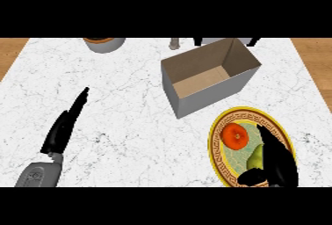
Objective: Pick the pear from the plate and place it in the cardboard box
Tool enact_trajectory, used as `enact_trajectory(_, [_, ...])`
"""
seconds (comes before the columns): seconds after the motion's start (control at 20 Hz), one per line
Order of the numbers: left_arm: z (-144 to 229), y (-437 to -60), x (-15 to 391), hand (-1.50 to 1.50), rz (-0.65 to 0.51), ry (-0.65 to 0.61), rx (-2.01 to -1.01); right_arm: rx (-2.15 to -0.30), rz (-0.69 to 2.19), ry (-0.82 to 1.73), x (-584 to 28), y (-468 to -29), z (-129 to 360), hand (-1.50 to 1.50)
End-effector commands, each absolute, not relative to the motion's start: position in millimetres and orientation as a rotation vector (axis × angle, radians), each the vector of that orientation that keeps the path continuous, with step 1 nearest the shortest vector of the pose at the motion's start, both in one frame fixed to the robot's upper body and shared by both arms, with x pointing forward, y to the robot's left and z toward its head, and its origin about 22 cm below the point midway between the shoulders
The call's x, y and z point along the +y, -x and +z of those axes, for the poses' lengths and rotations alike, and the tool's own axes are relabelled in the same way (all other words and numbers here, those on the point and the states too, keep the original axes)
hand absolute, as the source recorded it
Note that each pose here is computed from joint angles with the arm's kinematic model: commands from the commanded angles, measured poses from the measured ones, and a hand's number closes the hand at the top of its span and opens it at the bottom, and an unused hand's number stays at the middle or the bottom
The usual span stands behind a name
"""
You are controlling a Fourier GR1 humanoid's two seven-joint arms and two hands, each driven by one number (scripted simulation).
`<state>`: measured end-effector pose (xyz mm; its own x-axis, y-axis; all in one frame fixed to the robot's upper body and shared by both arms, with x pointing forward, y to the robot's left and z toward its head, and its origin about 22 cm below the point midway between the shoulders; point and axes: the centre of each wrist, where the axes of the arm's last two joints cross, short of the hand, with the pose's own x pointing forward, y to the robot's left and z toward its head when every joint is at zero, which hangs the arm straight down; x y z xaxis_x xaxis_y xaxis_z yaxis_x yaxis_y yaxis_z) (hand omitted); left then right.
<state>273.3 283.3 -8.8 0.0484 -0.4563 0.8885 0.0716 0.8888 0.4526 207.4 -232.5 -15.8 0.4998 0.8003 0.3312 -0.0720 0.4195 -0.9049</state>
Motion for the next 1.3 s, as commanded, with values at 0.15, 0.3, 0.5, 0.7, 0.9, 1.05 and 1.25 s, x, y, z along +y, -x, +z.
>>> enact_trajectory(0.15, [-1.3,-267.9,281.2,0.0,-0.417,-0.313,-1.477,-0.923,0.783,1.149,-234.1,-203.8,-40.8,1.5])
enact_trajectory(0.3, [-3.6,-279.6,268.3,0.0,-0.407,-0.306,-1.48,-0.96,0.784,1.239,-237.4,-200.6,-46.3,1.5])
enact_trajectory(0.5, [-15.0,-273.5,283.6,0.0,-0.404,-0.341,-1.485,-0.99,0.725,1.295,-245.8,-214.4,-32.4,1.5])
enact_trajectory(0.7, [2.7,-273.4,297.7,0.0,-0.426,-0.312,-1.467,-1.002,0.695,1.381,-220.3,-207.8,-30.9,1.5])
enact_trajectory(0.9, [-0.5,-283.7,266.2,0.0,-0.48,-0.261,-1.498,-0.852,0.606,1.389,-163.3,-285.4,13.9,1.5])
enact_trajectory(1.05, [9.4,-292.3,255.2,0.0,-0.507,-0.244,-1.547,-0.762,0.536,1.357,-161.9,-303.5,26.2,1.5])
enact_trajectory(1.25, [6.9,-293.9,240.0,0.0,-0.531,-0.202,-1.553,-0.677,0.442,1.442,-142.6,-343.0,64.3,1.5])
